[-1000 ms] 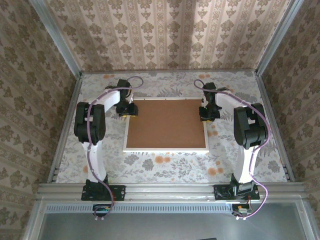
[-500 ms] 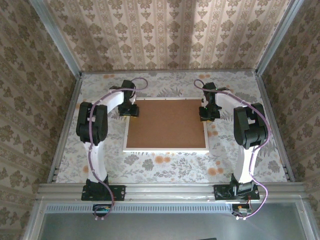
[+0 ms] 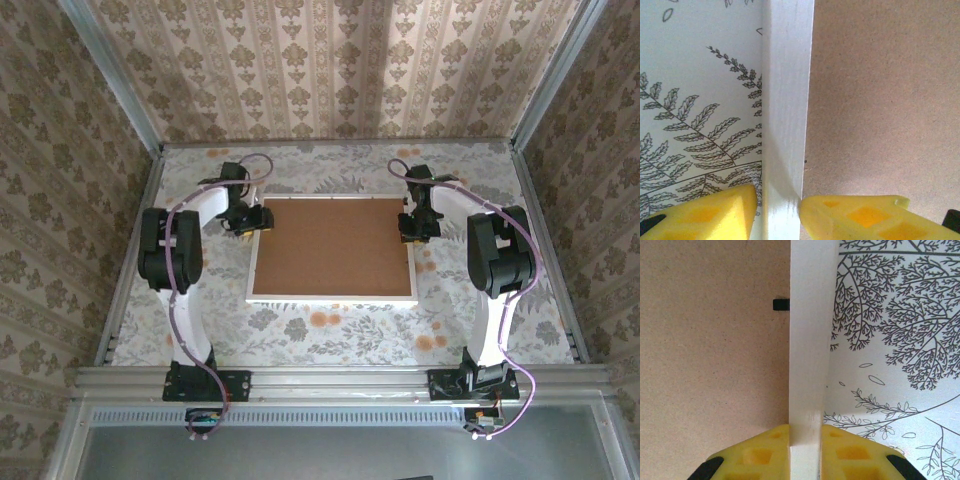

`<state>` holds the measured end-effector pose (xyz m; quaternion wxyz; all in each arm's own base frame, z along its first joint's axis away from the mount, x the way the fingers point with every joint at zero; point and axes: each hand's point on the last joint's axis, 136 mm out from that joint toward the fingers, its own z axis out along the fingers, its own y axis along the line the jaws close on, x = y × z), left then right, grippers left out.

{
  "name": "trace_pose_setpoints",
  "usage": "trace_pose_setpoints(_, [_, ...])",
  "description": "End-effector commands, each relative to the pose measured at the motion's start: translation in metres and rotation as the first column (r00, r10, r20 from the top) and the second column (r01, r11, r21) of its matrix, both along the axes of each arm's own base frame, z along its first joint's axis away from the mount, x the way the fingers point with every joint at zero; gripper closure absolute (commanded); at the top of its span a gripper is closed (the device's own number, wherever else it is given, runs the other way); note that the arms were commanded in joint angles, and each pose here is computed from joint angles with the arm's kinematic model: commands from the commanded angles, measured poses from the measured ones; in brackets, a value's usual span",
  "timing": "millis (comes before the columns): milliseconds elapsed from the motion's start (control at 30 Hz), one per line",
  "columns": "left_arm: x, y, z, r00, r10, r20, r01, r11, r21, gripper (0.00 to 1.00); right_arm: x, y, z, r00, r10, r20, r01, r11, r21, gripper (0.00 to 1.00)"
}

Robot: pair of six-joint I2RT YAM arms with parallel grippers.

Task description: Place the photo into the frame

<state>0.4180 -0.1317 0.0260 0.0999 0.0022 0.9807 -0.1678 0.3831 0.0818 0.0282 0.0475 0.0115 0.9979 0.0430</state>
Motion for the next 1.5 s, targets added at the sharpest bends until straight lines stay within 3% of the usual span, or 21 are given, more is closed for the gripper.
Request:
trace_pose_setpoints(0, [-0.026,-0.031,-0.016,0.994,-0.074,-0.084,0.069,0.995,-0.068,0.42,-0.011,0.017,-0.02,0.996,0.055,-0.067,-0.053,0.998,0.033,0.8])
trace_pose_setpoints(233, [-0.041,-0.013,-0.025,0.979,-0.161,-0.121,0.181,0.969,0.168,0.4,-0.012,0.017,-0.02,0.996,0.056,-0.068,-0.054,0.998,0.034,0.8])
trace_pose_setpoints(367, [-0.045,-0.013,-0.03,0.975,-0.17,-0.14,0.196,0.962,0.192,0.4,-0.011,0.018,-0.02,0.996,0.056,-0.066,-0.054,0.998,0.034,0.8])
trace_pose_setpoints(500, [-0.042,-0.013,-0.03,0.979,-0.149,-0.138,0.171,0.971,0.165,0.41,-0.011,0.017,-0.018,0.996,0.054,-0.065,-0.052,0.998,0.033,0.8])
trace_pose_setpoints(800, [-0.012,-0.015,0.007,0.999,-0.048,0.001,0.048,0.999,0.018,0.4,-0.008,0.011,-0.017,0.997,0.043,-0.058,-0.042,0.999,0.013,0.81])
trace_pose_setpoints(1067, [-0.044,-0.022,0.019,1.0,0.018,-0.008,-0.019,0.986,-0.168,0.41,0.009,-0.021,-0.001,1.0,0.005,-0.01,-0.006,0.997,-0.079,0.83])
trace_pose_setpoints(1333, [-0.066,0.034,0.016,0.988,0.156,0.016,-0.155,0.987,-0.053,0.37,0.021,-0.034,0.005,0.999,-0.033,0.02,0.034,0.998,-0.056,0.83])
trace_pose_setpoints(1467, [-0.088,0.037,0.023,0.987,0.158,0.011,-0.156,0.985,-0.078,0.36,0.018,-0.033,0.005,0.999,-0.038,0.024,0.039,0.998,-0.045,0.83])
